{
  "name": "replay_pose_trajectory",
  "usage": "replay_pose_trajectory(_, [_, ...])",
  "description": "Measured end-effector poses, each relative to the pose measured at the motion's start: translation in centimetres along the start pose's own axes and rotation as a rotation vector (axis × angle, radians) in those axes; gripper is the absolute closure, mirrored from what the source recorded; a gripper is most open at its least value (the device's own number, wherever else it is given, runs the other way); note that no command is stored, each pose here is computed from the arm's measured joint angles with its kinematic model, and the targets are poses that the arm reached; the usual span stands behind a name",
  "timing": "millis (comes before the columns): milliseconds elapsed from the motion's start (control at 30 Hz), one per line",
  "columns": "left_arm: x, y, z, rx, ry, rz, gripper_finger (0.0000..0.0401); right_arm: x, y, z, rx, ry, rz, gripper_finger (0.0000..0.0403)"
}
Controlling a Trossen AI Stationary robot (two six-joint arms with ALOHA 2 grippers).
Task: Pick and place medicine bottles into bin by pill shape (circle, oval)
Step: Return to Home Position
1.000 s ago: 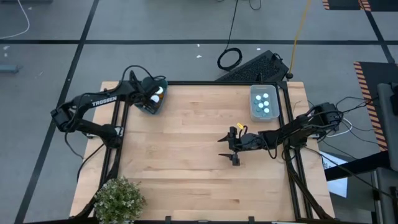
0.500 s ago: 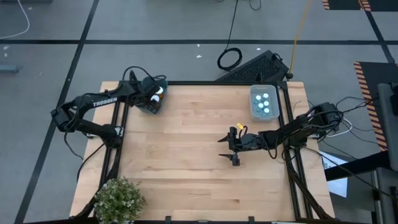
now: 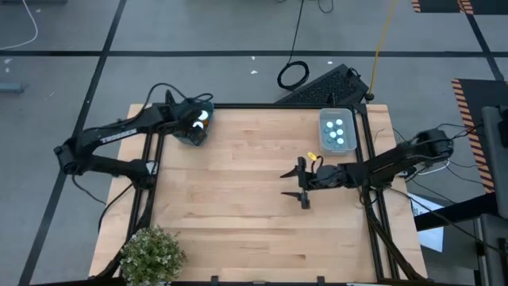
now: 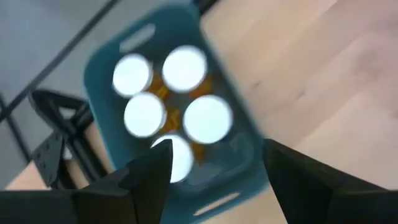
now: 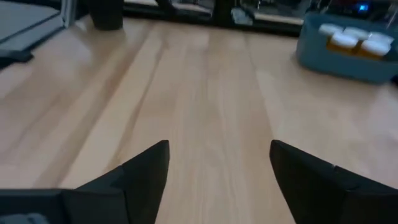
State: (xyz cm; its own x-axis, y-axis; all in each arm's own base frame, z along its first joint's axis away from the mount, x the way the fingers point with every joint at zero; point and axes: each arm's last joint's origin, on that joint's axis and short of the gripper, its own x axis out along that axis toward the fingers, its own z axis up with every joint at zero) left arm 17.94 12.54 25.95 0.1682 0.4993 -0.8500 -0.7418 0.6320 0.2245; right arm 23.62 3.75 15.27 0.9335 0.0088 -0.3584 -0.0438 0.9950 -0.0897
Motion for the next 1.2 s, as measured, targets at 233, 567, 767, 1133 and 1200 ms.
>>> replay_pose_trajectory(233, [-4.5, -2.0, -1.3, 0.009, -0.322, -0.157, 0.0148, -3.0, -0.6, 2.4, -0.022, -0.074, -0.004, 0.0205])
replay_pose_trajectory(567, [-3.4, -6.5, -6.3, 0.134, -0.856, -0.409, 0.0262, -5.4, -1.3, 3.2, -0.105, -0.073, -0.106, 0.0355])
replay_pose_trajectory(767, [-1.4, -7.1, -8.3, 0.206, -0.862, -0.411, 0.0339, -5.7, -1.3, 3.4, -0.200, -0.072, -0.124, 0.0393])
replay_pose_trajectory(1133, [-0.6, -7.9, -9.8, 0.252, -0.859, -0.567, 0.0396, -5.8, -1.3, 0.9, -0.192, -0.095, -0.122, 0.0402])
replay_pose_trajectory(1200, [0.0, -8.0, -10.4, 0.256, -0.895, -0.593, 0.0398, -6.0, -1.2, 0.0, -0.189, -0.110, -0.124, 0.0402])
